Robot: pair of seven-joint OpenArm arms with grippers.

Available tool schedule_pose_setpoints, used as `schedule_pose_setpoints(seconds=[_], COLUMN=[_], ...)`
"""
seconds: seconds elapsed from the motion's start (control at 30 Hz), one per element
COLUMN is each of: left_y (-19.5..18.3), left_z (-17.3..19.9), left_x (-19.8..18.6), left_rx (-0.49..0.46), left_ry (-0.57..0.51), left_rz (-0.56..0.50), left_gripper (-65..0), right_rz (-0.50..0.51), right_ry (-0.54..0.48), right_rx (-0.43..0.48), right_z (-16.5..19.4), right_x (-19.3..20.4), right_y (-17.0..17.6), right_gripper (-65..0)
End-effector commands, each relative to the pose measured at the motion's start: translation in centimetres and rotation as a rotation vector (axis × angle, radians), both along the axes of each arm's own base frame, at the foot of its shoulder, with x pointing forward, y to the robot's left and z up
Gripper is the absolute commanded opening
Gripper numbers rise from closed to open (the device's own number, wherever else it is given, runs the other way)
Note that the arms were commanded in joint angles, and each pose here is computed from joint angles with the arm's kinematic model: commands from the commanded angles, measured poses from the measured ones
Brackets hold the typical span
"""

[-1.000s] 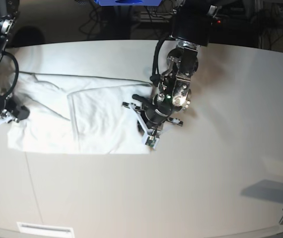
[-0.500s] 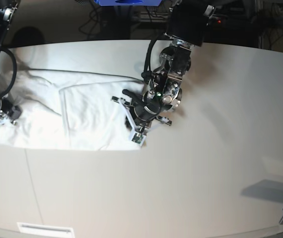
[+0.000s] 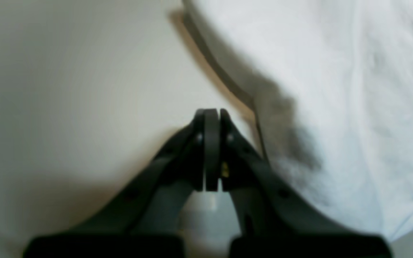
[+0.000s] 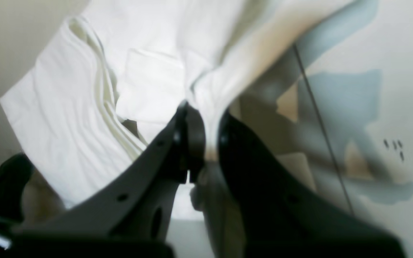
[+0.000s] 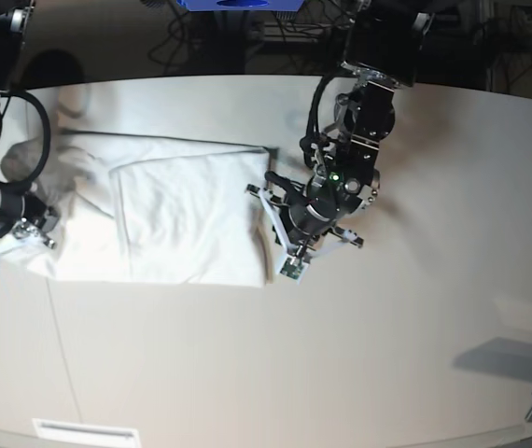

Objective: Fold the T-shirt properly
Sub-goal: 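Grasp the shirt's end with the right gripper and lift the left gripper away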

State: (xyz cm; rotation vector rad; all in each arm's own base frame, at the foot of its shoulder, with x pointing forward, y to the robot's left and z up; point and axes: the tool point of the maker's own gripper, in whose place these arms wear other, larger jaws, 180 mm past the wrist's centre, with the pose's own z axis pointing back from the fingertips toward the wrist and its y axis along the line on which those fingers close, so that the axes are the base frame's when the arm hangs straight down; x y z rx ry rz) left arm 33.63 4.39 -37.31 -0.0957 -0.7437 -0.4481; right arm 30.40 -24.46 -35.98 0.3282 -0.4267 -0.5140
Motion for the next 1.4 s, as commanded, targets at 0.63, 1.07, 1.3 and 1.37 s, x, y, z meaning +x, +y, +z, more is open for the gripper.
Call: schedule_pose_setpoints(seconds=[0.63, 1.07, 1.3, 1.37], left_y=[10.6, 13.8, 13.9, 13.9], left_z=[-0.4, -2.1, -2.6, -2.7], left_x=[-5.4, -8.7, -9.5, -9.7], left_rx=[0.178, 0.240, 0.243, 0.243], left_ry=[0.041, 0.115, 0.135, 0.140], left_rz=[0.101, 0.133, 0.130, 0.129], left_gripper=[-65.0, -65.0, -65.0, -65.0], right_rz=[-0.012, -0.035, -0.037, -0.027], right_ry=[-0.180, -0.184, -0.210, -0.215], right_rx=[-0.186, -0.225, -0.290, -0.294], right_z=[6.1, 6.1, 6.1, 6.2], right_x=[2.2, 2.3, 2.4, 2.5], right_y=[-0.7, 1.3, 3.6, 4.0], right_gripper=[-64.7, -64.7, -64.7, -64.7])
